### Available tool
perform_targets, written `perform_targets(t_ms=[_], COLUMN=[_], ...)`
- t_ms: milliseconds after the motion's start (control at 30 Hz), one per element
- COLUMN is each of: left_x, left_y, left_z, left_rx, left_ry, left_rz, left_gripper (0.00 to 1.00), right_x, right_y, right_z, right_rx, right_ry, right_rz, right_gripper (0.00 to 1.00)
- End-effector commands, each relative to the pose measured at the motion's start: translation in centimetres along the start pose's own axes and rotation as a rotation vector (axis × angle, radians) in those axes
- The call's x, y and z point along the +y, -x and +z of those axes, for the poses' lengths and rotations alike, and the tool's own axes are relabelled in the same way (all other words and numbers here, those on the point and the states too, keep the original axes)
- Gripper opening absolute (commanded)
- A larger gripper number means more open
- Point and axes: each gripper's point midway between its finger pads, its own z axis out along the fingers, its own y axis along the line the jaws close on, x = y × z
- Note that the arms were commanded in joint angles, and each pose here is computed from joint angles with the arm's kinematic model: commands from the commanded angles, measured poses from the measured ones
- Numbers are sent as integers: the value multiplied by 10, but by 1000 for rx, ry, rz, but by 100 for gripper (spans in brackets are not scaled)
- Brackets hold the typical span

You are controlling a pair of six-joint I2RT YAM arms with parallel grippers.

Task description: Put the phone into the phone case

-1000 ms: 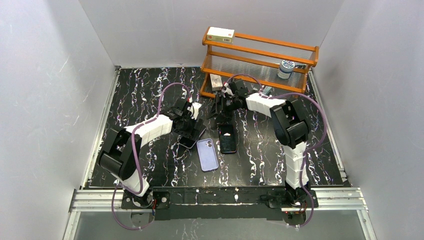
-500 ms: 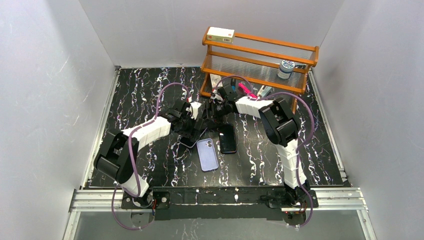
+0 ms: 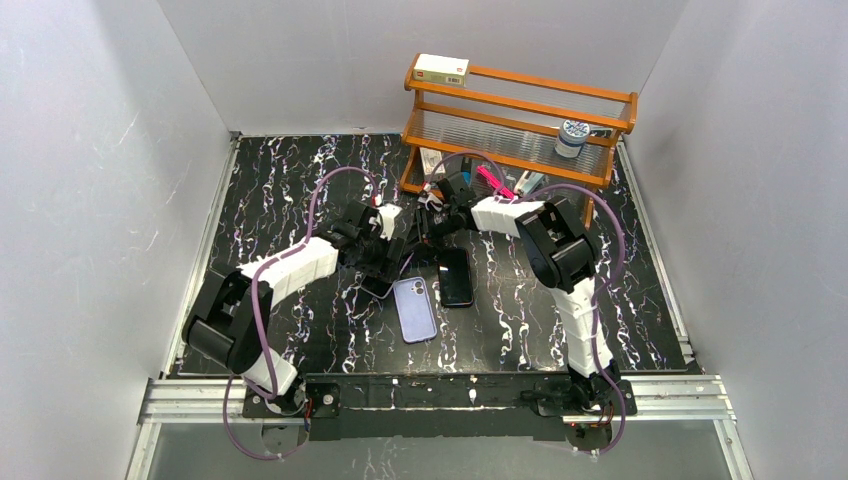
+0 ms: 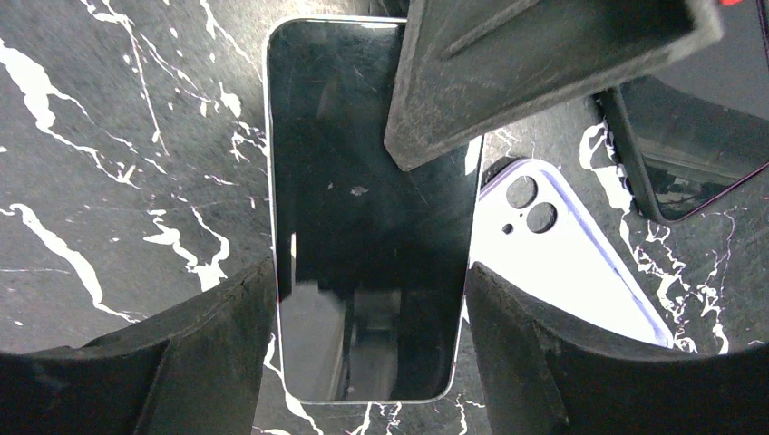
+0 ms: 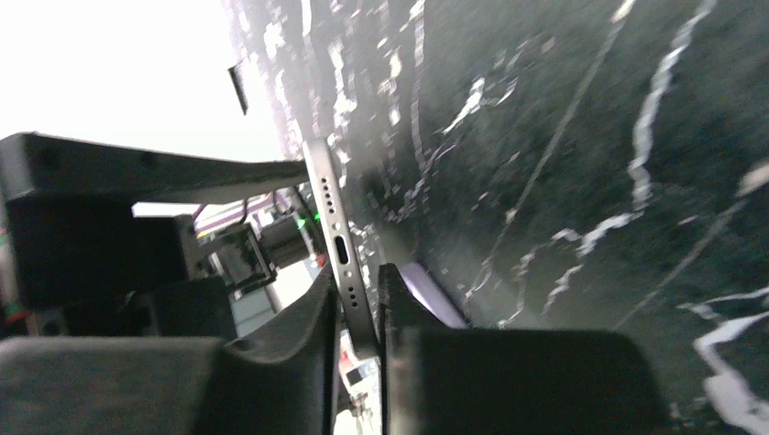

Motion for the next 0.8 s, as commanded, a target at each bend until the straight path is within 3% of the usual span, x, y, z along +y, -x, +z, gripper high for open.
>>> perform_targets(t_ms=[0, 167, 267, 367, 567, 767], left_x=[3, 8, -2, -16, -67, -75], left_y=[19, 30, 42, 52, 71, 98], left_z=[-24, -56, -79, -100, -120, -146], left_rx=[-62, -120, -167, -205, -252, -466], left_ry=[43, 112, 92, 52, -222, -427], left_rz=[32, -15, -105, -296, -697, -1019], left_gripper=[46, 72, 79, 85, 83, 77], right_x=[21, 40, 58, 69, 78, 94], right_y=[-9, -8, -7, -7, -19, -27], right_z=[-13, -41, -64, -86, -125, -173], right_rx=[-32, -152, -251, -357, -599, -831], right_ry=[47, 91, 117, 131, 204, 283], right_rz=[31, 63, 73, 95, 211, 263], right_gripper=[2, 1, 1, 1, 1, 1])
